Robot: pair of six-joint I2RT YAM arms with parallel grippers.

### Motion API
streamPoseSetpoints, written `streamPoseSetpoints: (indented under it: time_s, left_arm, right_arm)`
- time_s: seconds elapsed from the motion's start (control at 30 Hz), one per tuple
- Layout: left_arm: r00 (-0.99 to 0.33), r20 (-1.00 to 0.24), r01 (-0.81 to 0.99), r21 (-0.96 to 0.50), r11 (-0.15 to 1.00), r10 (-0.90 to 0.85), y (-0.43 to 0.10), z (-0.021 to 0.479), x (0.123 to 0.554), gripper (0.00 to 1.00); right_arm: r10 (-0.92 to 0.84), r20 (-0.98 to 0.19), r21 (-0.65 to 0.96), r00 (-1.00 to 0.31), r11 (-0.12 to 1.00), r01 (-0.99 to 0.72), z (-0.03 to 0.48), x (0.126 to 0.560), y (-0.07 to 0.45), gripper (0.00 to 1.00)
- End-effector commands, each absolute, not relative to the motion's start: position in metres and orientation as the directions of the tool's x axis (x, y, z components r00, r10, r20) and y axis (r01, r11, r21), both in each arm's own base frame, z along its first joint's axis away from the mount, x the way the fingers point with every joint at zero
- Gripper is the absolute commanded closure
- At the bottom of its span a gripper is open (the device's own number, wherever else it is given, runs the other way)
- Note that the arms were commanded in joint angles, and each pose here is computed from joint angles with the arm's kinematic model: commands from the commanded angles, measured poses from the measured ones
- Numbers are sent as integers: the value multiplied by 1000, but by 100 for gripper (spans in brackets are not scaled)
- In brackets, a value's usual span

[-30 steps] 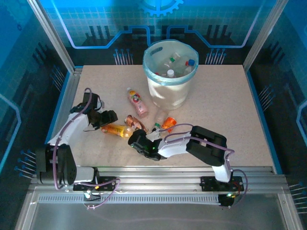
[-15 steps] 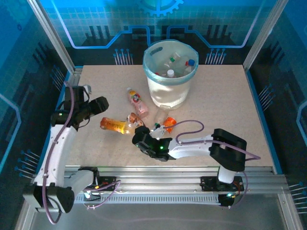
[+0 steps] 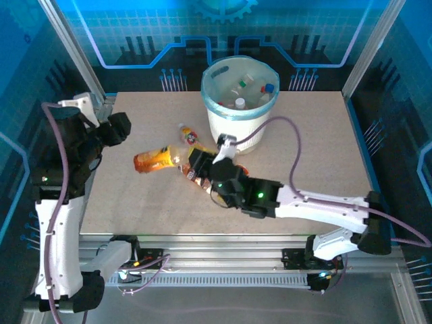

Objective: Put the plastic bottles in the bin

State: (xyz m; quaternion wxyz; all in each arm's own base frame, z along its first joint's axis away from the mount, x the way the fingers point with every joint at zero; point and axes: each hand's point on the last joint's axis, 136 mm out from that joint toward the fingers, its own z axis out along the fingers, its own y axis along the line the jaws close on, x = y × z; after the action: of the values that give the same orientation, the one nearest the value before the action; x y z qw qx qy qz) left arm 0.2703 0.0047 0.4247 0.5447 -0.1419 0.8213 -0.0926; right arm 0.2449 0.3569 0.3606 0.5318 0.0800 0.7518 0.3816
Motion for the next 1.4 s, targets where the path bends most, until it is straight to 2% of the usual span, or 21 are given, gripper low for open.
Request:
streamPoseSetpoints:
  time_s: [0.0,0.13,0.3,0.5,0.67,0.93,1.1,1.37]
  left_arm:
    - [-362,-869,-117,-316,942,-337,2,440,268,31]
    - [-384,-861,-20,-354,935,-334,-27,449,280,32]
    - [-450,-862,135,-326,936,-235,-87,447,298,33]
    - [-511,-857,317,-261,912,-68,-171,431,311,33]
    - [-537,-843,407,-219,887,38,-216,413,319,32]
    - [-536,-838,426,-164,890,102,-229,400,337,30]
    - [-544,-831,431,-153,889,121,-236,391,347,29]
    - [-565,-815,425,-158,891,126,-241,377,353,29]
  right_arm:
    - [294,-928,367,-230,831,-419,431,253,331,100]
    - [128,-986,163,-108,876,-454,486,260,315,100]
    - [-59,-998,-60,15,917,-394,542,281,286,100]
    - [-277,-959,-284,64,922,-262,572,324,262,100]
    - [-423,-906,-423,31,893,-152,568,364,248,100]
    - [-511,-852,-514,-113,857,6,546,414,198,100]
    - [-511,-833,-522,-211,853,-4,516,433,180,100]
    - [-488,-807,-471,-332,872,-137,441,473,190,100]
